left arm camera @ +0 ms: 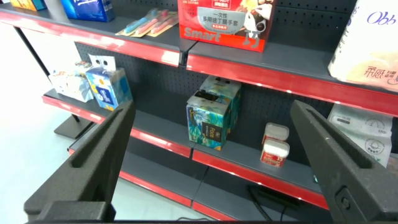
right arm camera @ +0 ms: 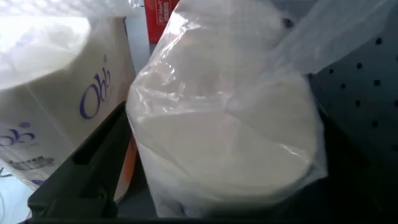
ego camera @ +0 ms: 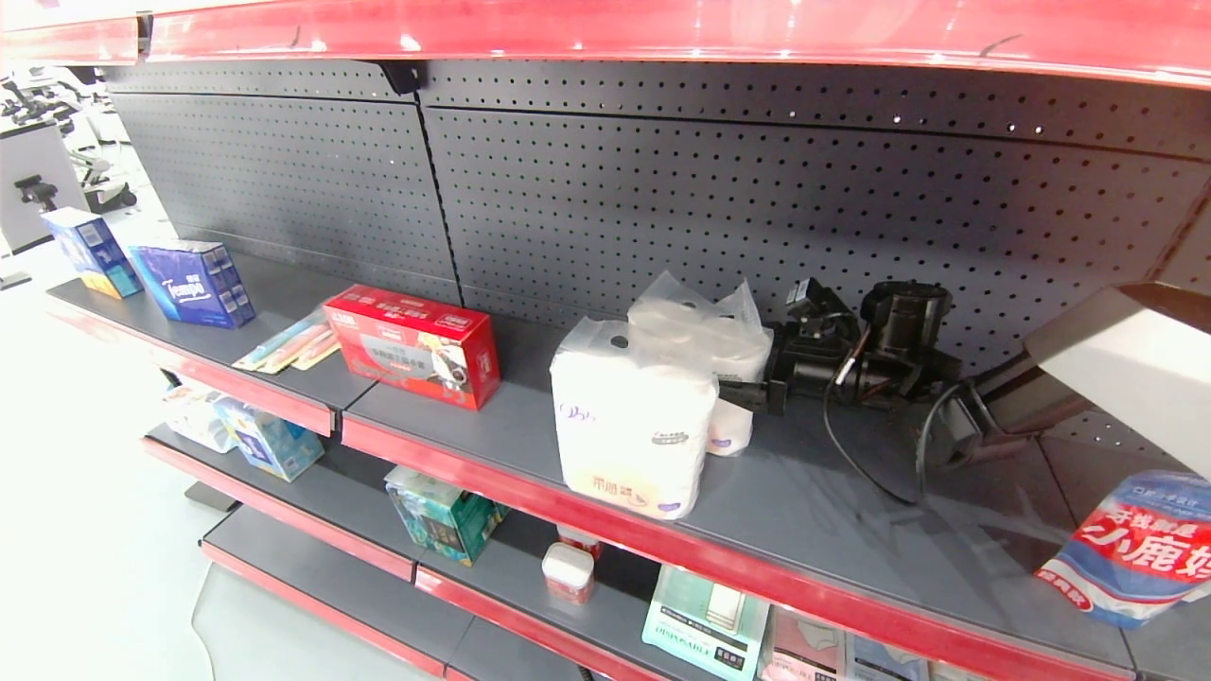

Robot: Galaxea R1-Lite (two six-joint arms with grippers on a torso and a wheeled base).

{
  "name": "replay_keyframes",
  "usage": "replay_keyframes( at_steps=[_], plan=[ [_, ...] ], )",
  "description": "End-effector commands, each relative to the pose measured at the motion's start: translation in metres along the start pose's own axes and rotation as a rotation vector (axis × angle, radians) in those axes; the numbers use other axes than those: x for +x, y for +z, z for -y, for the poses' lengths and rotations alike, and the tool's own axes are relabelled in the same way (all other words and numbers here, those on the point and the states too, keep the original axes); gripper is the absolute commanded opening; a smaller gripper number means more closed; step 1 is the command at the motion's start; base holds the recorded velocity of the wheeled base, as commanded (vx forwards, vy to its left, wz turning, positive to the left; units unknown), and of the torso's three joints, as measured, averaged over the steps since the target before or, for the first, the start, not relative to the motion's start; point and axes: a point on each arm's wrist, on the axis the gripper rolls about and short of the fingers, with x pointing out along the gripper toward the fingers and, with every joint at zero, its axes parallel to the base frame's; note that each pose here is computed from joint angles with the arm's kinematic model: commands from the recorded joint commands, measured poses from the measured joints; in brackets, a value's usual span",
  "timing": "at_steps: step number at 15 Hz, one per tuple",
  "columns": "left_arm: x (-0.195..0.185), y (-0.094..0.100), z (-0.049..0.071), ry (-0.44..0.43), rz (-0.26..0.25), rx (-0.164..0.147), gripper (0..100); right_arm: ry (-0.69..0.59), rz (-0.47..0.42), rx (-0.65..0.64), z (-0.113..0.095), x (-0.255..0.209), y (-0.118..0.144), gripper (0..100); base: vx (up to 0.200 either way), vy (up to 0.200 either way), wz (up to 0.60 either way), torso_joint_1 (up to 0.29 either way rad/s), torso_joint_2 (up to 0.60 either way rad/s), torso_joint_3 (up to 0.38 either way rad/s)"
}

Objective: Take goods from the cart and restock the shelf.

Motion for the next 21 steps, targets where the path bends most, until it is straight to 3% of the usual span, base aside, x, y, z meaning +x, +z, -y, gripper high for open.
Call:
replay_keyframes(
  at_steps=[1,12,17,21],
  plan=[
    [0.000,0.000,0.000,0.002,0.000,0.000,100,-0.016,0.013,-0.018,-0.001,-0.007,0.014,100,0.000,0.000,0.00,0.000,0.00,0.000],
    [0.000,0.000,0.000,0.002,0.000,0.000,100,-0.117,0.026,-0.024,-0.016,-0.043,0.060,100,0.000,0.000,0.00,0.000,0.00,0.000],
    [0.000,0.000,0.000,0.002,0.000,0.000,100,-0.260,0.037,0.005,-0.026,-0.068,0.088,100,0.000,0.000,0.00,0.000,0.00,0.000],
    [0.000,0.000,0.000,0.000,0.000,0.000,100,-0.411,0.018,0.045,-0.057,-0.116,0.103,100,0.000,0.000,0.00,0.000,0.00,0.000]
  ],
)
